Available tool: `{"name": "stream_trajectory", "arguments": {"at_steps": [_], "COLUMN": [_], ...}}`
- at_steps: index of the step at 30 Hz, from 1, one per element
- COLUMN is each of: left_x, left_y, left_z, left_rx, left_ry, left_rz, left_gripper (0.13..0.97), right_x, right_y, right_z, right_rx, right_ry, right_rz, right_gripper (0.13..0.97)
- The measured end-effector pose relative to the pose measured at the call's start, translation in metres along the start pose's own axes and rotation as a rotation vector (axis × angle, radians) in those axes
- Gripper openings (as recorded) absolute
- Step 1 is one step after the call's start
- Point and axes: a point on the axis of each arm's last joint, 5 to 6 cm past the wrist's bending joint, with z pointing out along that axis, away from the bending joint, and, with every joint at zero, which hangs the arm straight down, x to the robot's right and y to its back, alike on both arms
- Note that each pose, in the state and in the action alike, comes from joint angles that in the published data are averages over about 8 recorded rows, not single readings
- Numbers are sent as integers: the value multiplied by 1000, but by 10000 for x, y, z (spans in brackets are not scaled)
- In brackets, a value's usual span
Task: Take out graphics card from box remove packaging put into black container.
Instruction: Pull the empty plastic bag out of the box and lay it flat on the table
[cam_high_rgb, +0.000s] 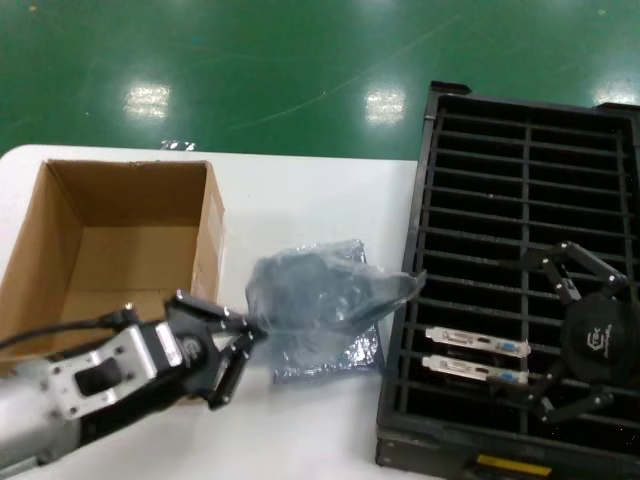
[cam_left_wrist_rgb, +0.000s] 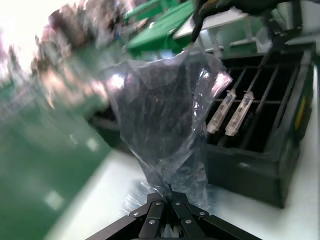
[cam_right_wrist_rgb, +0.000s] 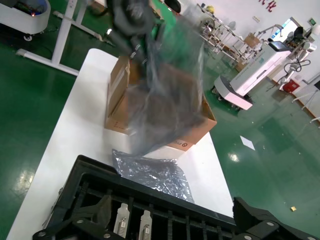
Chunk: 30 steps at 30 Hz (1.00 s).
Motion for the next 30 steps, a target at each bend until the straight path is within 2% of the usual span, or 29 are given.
{"name": "stream_trajectory", "arguments": {"at_steps": [3, 6, 8, 11, 15, 21, 30], "left_x": [60, 105, 113, 88, 5, -117, -287], "left_y": [61, 119, 151, 188, 211, 280, 362], "left_z": [135, 279, 378, 521, 680, 853, 945], "left_rx": [-46, -106, -134, -152, -147, -160, -175], "left_ry": [48, 73, 77, 70, 52, 43, 33], "left_rz": [-199, -368, -452, -534, -582, -597, -558], "left_gripper": [138, 138, 138, 138, 145, 165, 258], "right_x": [0, 0, 0, 0, 0, 0, 0], "right_y": [0, 0, 0, 0, 0, 0, 0], "right_z": [0, 0, 0, 0, 0, 0, 0], "right_rx": [0, 0, 0, 0, 0, 0, 0], "right_ry": [0, 0, 0, 0, 0, 0, 0], "right_rz": [0, 0, 0, 0, 0, 0, 0], "right_gripper": [770, 823, 859, 886, 924, 955, 966]}}
